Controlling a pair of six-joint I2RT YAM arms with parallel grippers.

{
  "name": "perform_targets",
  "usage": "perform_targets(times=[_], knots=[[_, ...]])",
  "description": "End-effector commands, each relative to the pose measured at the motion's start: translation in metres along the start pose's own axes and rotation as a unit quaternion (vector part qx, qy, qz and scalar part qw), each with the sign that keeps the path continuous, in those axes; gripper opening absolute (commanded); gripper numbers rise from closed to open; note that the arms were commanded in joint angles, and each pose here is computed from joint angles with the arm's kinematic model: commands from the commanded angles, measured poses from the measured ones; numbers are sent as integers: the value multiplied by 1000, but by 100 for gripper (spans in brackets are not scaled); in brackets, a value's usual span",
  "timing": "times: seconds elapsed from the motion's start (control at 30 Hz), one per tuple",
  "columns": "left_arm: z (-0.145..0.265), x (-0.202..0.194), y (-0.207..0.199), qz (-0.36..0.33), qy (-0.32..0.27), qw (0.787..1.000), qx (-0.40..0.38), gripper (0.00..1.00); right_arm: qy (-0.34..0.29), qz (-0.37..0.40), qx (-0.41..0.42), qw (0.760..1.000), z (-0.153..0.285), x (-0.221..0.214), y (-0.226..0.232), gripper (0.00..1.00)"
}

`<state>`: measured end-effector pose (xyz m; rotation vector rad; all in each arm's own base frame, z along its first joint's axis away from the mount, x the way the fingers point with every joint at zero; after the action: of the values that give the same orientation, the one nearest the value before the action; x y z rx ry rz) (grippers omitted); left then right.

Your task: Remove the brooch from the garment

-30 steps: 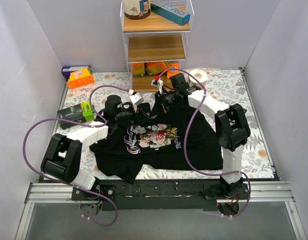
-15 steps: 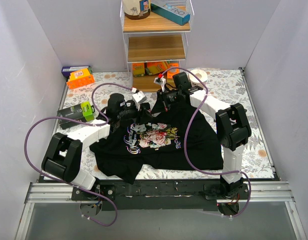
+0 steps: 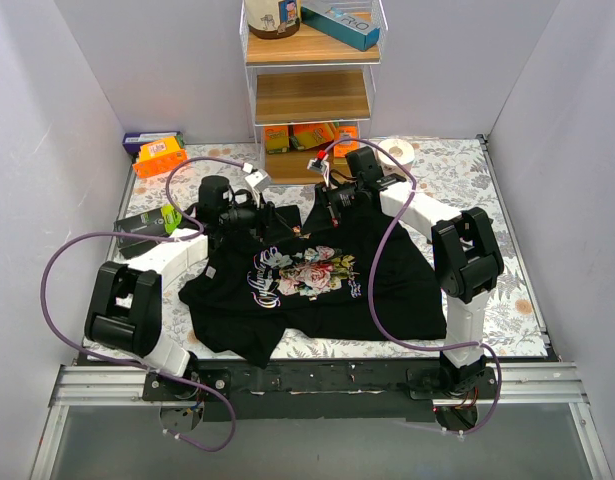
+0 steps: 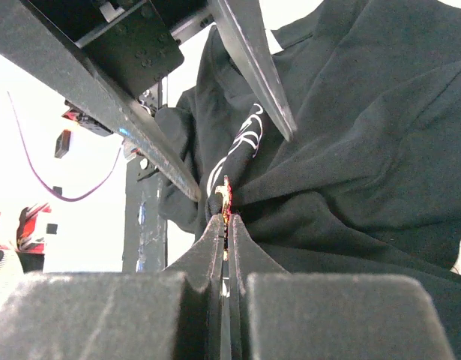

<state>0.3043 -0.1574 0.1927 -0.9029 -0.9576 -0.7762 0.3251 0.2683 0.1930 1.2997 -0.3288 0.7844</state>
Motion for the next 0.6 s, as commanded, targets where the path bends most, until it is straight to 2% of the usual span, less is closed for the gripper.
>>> perform_targets(times=[0.0, 0.1, 0.17, 0.2, 0.33, 0.57], knots=[[-10, 4, -12, 19, -21, 997, -74, 58, -13, 31, 32, 999, 7, 14, 22, 1], [-15, 2, -15, 18, -14, 995, -100, 56, -17, 19, 35, 999, 7, 15, 19, 1], [-19, 0, -13, 19, -5, 994, -104, 52, -19, 17, 36, 999, 7, 16, 17, 1], [-19, 0, -13, 19, -3, 994, -103, 46, -19, 15, 36, 999, 7, 17, 17, 1], [-21, 0, -10, 12, -2, 995, -98, 40, -20, 12, 35, 999, 6, 17, 16, 1], [-24, 2, -8, 30, -9, 995, -93, 38, -21, 13, 31, 999, 7, 16, 16, 1]])
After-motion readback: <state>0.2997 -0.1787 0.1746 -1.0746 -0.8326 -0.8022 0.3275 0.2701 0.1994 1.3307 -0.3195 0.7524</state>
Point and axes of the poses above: each gripper's point midway between its finger pads, its own z axis back along the fingers, its own y axis along the line the jaws close on, x = y × z, the point moved 9 cm from there along z, back along the fingers, and after that the axes turned 5 degrees about -z, right-handed, at the moved point
